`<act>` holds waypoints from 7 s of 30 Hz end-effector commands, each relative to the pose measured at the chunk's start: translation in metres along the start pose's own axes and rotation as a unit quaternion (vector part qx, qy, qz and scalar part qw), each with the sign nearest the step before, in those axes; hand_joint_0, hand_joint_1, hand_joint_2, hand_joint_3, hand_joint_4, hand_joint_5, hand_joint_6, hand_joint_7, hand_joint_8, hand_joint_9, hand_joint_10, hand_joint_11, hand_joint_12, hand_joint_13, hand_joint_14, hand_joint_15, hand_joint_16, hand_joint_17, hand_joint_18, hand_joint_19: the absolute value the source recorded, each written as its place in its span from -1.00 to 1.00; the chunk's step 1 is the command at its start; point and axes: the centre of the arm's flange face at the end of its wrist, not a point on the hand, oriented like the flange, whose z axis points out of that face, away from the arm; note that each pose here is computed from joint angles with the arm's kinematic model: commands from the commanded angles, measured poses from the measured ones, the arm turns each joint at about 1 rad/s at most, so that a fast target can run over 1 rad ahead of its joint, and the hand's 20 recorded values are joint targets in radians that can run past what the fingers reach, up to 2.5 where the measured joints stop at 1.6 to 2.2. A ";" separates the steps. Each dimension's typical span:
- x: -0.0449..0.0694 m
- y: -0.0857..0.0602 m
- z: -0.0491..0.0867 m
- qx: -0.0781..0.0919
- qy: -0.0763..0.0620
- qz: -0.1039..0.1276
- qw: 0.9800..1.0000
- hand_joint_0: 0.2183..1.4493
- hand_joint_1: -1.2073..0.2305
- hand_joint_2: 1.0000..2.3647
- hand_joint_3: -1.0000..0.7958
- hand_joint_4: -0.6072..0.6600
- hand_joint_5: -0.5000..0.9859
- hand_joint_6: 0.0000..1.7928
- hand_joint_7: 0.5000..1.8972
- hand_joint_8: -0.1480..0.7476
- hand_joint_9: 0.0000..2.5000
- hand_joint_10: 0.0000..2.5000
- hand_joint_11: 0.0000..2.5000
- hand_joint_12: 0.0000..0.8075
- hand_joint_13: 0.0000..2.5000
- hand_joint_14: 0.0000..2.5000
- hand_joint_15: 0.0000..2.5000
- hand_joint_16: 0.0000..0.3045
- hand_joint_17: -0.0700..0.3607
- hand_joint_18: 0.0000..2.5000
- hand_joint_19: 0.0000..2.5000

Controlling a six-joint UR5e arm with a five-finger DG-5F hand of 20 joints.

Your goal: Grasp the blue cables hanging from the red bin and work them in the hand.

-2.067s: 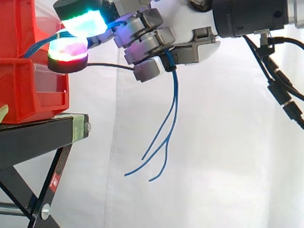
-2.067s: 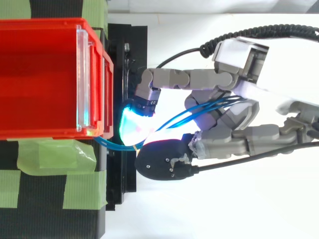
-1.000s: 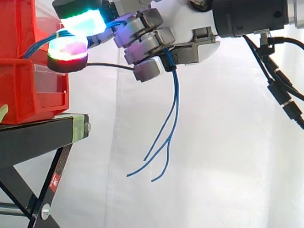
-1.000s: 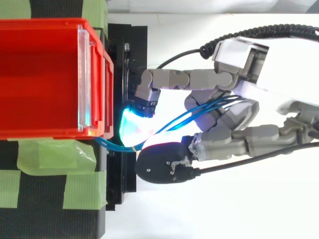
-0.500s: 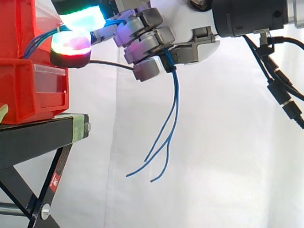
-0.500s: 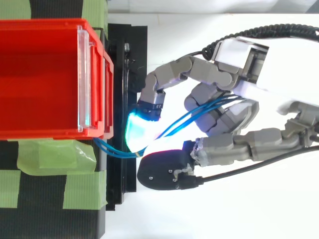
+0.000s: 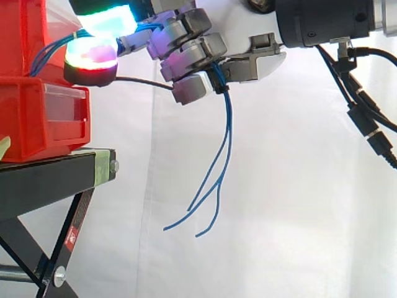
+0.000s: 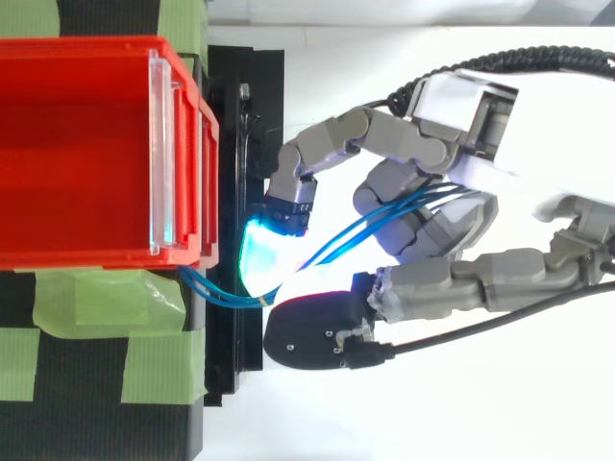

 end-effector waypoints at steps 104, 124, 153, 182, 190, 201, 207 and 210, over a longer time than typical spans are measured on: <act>-0.002 0.000 0.000 -0.001 0.000 -0.004 1.000 -0.08 -0.18 -0.98 -0.67 0.42 -0.07 -0.08 -0.04 -0.05 -0.16 1.00 1.00 0.02 0.02 1.00 0.46 -0.73 -0.24 0.07 -0.10; 0.000 -0.001 0.000 0.001 0.001 -0.006 1.000 -0.04 -0.19 -0.99 -0.77 0.40 0.09 -0.36 0.07 -0.05 -0.16 1.00 1.00 0.02 0.02 1.00 0.46 -0.73 -0.24 0.07 -0.10; -0.014 -0.016 0.015 -0.002 -0.041 -0.081 0.996 -0.09 -0.21 -1.00 -0.91 0.43 0.09 -0.51 0.11 -0.05 -0.16 1.00 1.00 0.02 0.02 1.00 0.46 -0.73 -0.24 0.07 -0.10; -0.011 -0.013 0.017 -0.014 -0.037 -0.087 0.995 0.31 -0.15 -0.88 0.43 0.55 0.15 -0.99 0.04 -0.05 -0.16 1.00 1.00 0.02 0.02 1.00 0.46 -0.73 -0.24 0.07 -0.10; -0.010 -0.012 0.016 -0.015 -0.034 -0.086 0.996 0.41 -0.15 -0.67 0.51 0.51 0.15 -0.99 0.05 -0.05 -0.16 1.00 1.00 0.02 0.02 1.00 0.46 -0.73 -0.24 0.07 -0.10; -0.010 -0.012 0.017 -0.016 -0.028 -0.086 0.996 0.43 -0.11 -0.33 0.65 0.43 0.19 -0.99 0.07 -0.05 -0.16 1.00 1.00 0.02 0.02 1.00 0.46 -0.73 -0.24 0.07 -0.10; -0.008 -0.012 0.016 -0.017 -0.022 -0.087 0.996 0.47 -0.14 -0.27 0.71 0.39 0.20 -0.99 0.08 -0.05 -0.16 1.00 1.00 0.02 0.02 1.00 0.46 -0.73 -0.24 0.07 -0.10; -0.009 -0.010 0.016 -0.018 -0.022 -0.086 0.996 0.50 -0.16 -0.31 0.74 0.38 0.21 -0.99 0.09 -0.05 -0.16 1.00 1.00 0.02 0.02 1.00 0.46 -0.73 -0.24 0.07 -0.10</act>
